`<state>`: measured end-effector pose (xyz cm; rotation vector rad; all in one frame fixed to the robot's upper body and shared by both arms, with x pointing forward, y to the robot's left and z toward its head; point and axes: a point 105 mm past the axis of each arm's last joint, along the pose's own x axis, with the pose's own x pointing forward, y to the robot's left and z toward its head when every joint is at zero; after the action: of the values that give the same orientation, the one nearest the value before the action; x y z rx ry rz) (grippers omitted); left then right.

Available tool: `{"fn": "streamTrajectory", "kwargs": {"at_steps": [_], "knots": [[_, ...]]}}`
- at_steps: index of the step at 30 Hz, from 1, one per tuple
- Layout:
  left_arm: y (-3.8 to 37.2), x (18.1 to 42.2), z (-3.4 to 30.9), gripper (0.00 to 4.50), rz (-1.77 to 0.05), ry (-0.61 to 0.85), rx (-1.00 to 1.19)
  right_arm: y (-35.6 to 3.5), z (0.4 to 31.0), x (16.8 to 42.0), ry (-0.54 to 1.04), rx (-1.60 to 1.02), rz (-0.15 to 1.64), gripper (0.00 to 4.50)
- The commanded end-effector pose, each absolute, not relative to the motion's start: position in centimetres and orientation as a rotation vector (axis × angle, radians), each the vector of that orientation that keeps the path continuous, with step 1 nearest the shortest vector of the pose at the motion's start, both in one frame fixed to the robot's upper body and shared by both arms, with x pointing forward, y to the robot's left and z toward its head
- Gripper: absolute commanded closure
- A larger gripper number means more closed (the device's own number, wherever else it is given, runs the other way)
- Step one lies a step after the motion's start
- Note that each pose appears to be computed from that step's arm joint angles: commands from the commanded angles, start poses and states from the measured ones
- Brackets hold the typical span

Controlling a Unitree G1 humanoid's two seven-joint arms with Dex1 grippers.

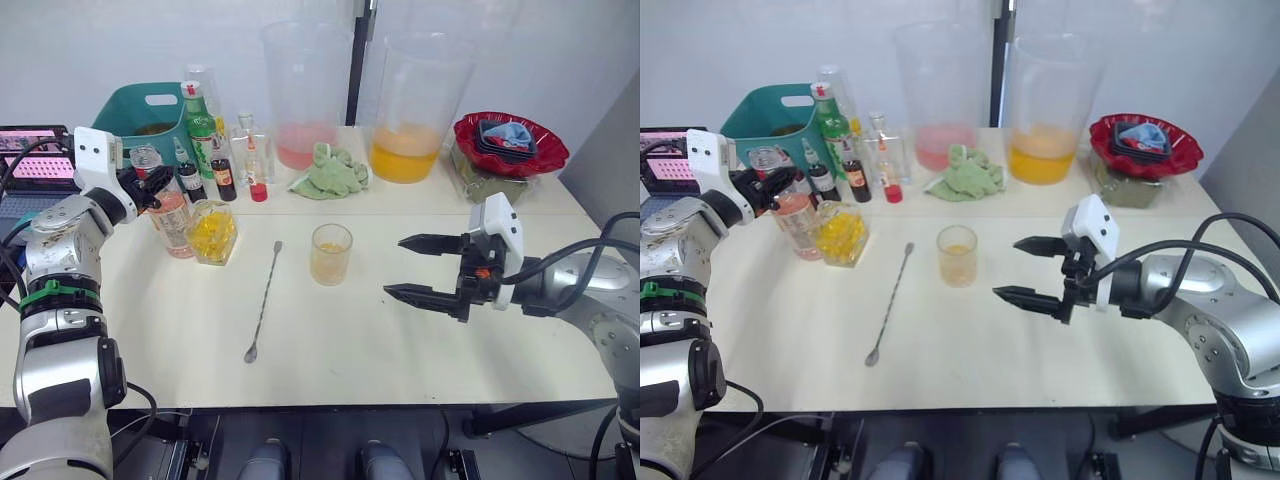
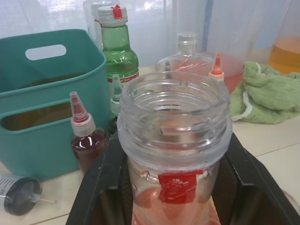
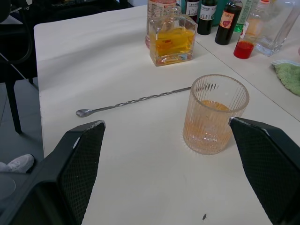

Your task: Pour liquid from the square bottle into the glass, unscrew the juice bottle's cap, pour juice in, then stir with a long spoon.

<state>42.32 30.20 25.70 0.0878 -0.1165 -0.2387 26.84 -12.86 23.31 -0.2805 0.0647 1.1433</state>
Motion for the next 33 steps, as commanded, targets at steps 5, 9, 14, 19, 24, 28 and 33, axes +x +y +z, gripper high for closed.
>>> {"fn": "streamTrajectory", "kwargs": {"at_steps": [5, 9, 14, 19, 24, 28, 33], "knots": [[32.0, 41.3, 29.0, 2.87, -0.174, -0.216, 0.136, -12.6, 24.2, 26.8, 0.029, -0.306, 1.141, 0.03], [32.2, 41.3, 28.6, 2.87, -0.165, -0.203, 0.119, -12.4, 24.3, 26.9, 0.027, -0.308, 1.146, 0.03], [32.8, 41.4, 28.3, 2.87, -0.132, -0.193, 0.101, -12.5, 24.3, 27.1, 0.029, -0.313, 1.14, 0.03], [33.1, 41.2, 28.9, 0.95, -0.122, -0.219, 0.096, -12.5, 24.3, 27.2, 0.032, -0.315, 1.137, 0.0], [33.3, 41.1, 30.1, 0.01, -0.115, -0.261, 0.084, -12.5, 24.3, 27.3, 0.03, -0.315, 1.135, 0.0], [33.1, 40.5, 32.2, 0.01, -0.138, -0.351, 0.063, -12.5, 24.3, 27.3, 0.029, -0.315, 1.135, 0.0], [32.0, 39.2, 36.0, 0.01, -0.209, -0.51, 0.038, -12.6, 24.4, 27.4, 0.025, -0.314, 1.137, 0.0]]}}
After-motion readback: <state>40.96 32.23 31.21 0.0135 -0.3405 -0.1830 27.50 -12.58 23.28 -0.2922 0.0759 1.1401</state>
